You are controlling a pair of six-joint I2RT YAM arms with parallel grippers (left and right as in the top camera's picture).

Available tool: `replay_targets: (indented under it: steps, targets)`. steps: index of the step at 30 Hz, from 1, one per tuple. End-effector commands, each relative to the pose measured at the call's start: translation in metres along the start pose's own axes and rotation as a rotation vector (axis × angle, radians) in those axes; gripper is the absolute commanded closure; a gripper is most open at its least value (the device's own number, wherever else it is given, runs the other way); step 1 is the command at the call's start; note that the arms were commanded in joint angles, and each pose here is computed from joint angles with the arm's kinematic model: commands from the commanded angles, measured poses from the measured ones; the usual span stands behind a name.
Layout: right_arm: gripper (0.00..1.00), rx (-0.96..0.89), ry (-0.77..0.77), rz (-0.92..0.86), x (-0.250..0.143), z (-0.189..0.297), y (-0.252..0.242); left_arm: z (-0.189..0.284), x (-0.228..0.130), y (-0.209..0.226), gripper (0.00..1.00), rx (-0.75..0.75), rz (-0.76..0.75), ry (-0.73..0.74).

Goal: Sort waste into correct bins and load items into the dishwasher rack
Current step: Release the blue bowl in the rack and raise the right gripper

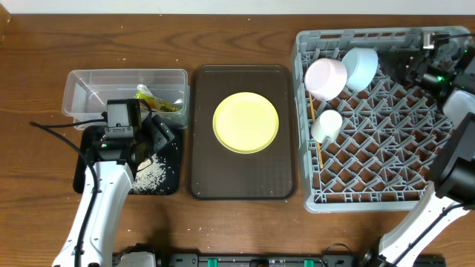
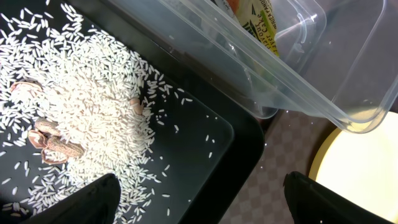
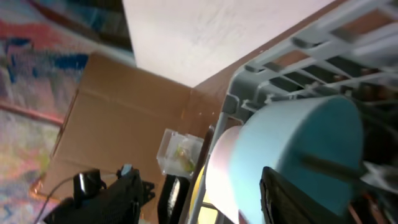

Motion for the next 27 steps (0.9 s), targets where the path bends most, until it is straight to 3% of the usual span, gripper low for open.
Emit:
replay_targets:
  steps: [1,8,18,23,27]
  targets:
    - [0.42,-0.047,-0.044,-0.091,0.006,0.012,-0.007,0.001,0.000,0.003,0.13,0.010,0.008,-0.008]
    - [0.45,-0.092,-0.073,-0.161,0.005,0.017,-0.012,0.001,0.000,0.003,0.13,0.010,0.008,-0.008]
    - [0.48,-0.229,-0.138,-0.113,0.020,0.009,0.013,0.001,0.000,0.003,0.13,0.010,0.008,-0.008]
    - [0.47,-0.417,-0.169,-0.015,0.023,0.007,0.045,0.001,0.000,0.003,0.13,0.010,0.008,-0.008]
    - [0.47,-0.711,-0.127,0.088,0.008,0.004,0.070,0.001,0.000,0.003,0.13,0.010,0.008,-0.008]
Point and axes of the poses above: each gripper's point midway between its finger pads, its own z axis back along the fingers, its own y axis along the line the jaws close on, x = y × z, the point moved 7 cm from there along z, back along the fingers, and after that the axes turned 6 degrees about z, right-handed, at the moved point
